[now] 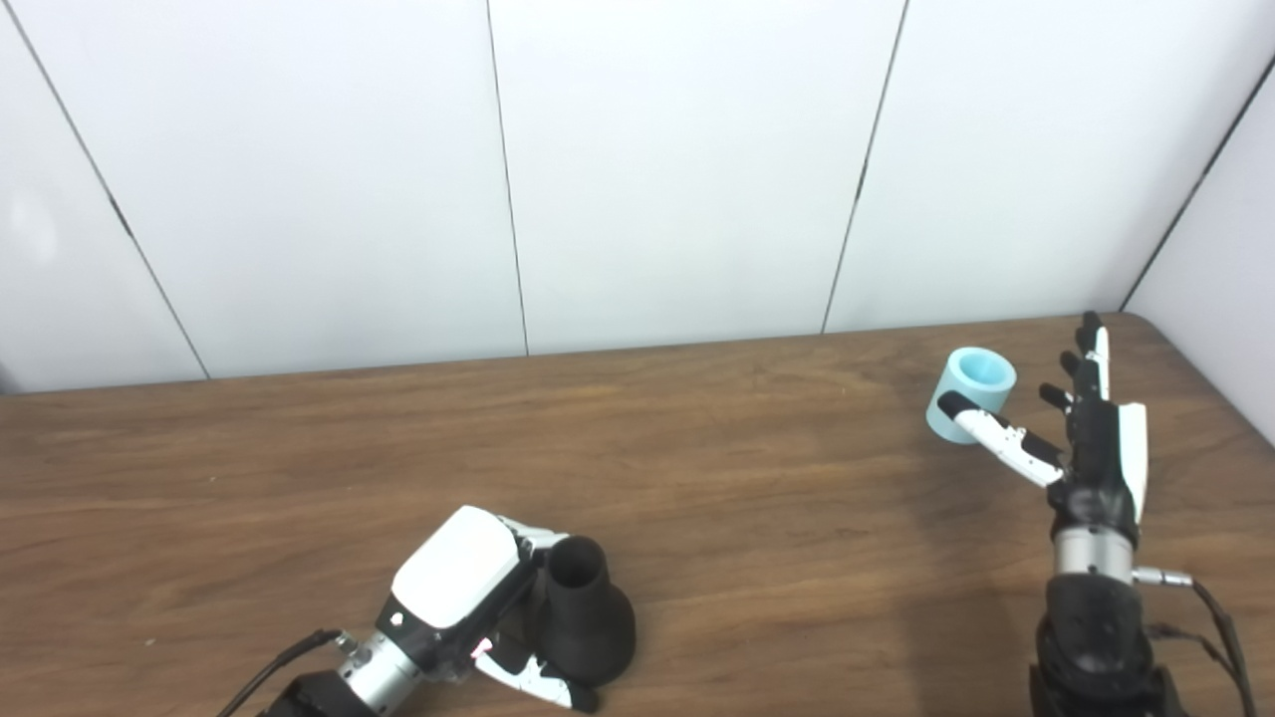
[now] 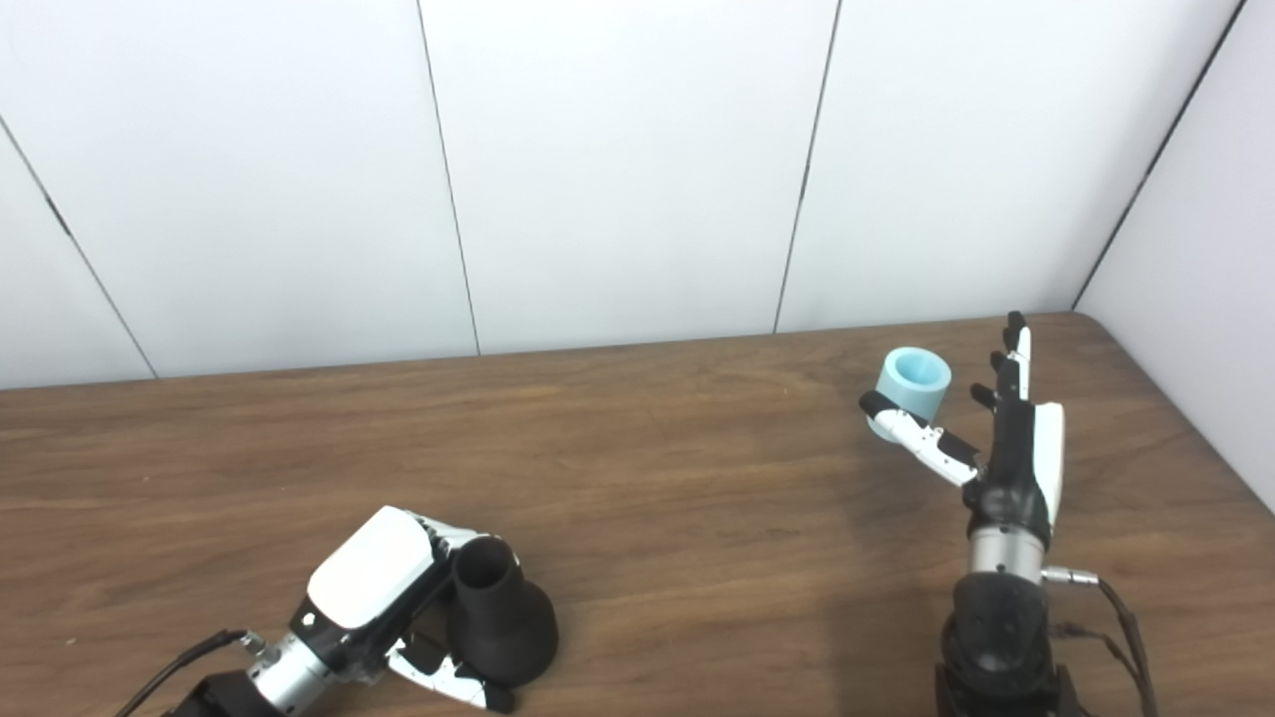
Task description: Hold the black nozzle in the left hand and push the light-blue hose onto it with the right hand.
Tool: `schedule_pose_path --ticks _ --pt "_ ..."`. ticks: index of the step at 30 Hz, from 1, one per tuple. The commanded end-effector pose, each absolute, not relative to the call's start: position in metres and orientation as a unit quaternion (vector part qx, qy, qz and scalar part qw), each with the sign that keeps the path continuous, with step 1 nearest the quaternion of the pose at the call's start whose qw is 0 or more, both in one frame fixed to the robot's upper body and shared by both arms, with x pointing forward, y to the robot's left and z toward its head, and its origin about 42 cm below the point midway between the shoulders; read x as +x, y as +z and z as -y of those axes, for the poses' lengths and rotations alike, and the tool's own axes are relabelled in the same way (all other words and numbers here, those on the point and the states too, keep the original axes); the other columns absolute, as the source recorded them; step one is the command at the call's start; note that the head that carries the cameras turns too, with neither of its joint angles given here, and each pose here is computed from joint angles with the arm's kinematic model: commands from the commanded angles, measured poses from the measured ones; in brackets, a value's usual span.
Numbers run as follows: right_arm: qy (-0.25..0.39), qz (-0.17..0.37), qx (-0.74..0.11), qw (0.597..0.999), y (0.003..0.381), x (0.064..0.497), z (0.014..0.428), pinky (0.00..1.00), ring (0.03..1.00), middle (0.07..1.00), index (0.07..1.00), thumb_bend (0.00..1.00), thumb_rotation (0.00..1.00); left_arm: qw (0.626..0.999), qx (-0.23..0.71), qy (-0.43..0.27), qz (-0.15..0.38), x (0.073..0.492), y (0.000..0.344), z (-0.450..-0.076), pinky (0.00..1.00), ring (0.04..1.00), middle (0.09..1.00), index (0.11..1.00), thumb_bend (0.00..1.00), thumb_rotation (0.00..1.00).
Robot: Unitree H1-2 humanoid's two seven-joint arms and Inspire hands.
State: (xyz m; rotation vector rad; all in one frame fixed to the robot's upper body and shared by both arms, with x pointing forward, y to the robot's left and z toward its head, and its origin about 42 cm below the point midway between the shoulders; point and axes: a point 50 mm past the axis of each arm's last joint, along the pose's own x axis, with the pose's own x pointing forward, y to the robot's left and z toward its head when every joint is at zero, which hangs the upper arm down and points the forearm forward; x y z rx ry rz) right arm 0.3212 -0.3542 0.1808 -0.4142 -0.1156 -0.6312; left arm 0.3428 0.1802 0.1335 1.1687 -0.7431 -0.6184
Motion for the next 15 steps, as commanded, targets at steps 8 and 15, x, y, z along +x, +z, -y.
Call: schedule_pose_path --ticks 8,15 --pt "-0.300 0.048 -0.195 0.932 0.192 0.363 0.367 0.82 0.927 0.959 0.999 0.95 0.37 0.706 0.523 -0.304 0.368 0.340 0.141 -0.165 0.24 0.347 0.500 0.508 0.50 0.00" --pt "-0.292 0.028 -0.180 0.939 0.178 0.381 0.370 0.79 0.908 0.951 0.984 0.94 0.32 0.704 0.521 -0.305 0.374 0.336 0.140 -0.163 0.24 0.368 0.518 0.499 0.50 0.00"
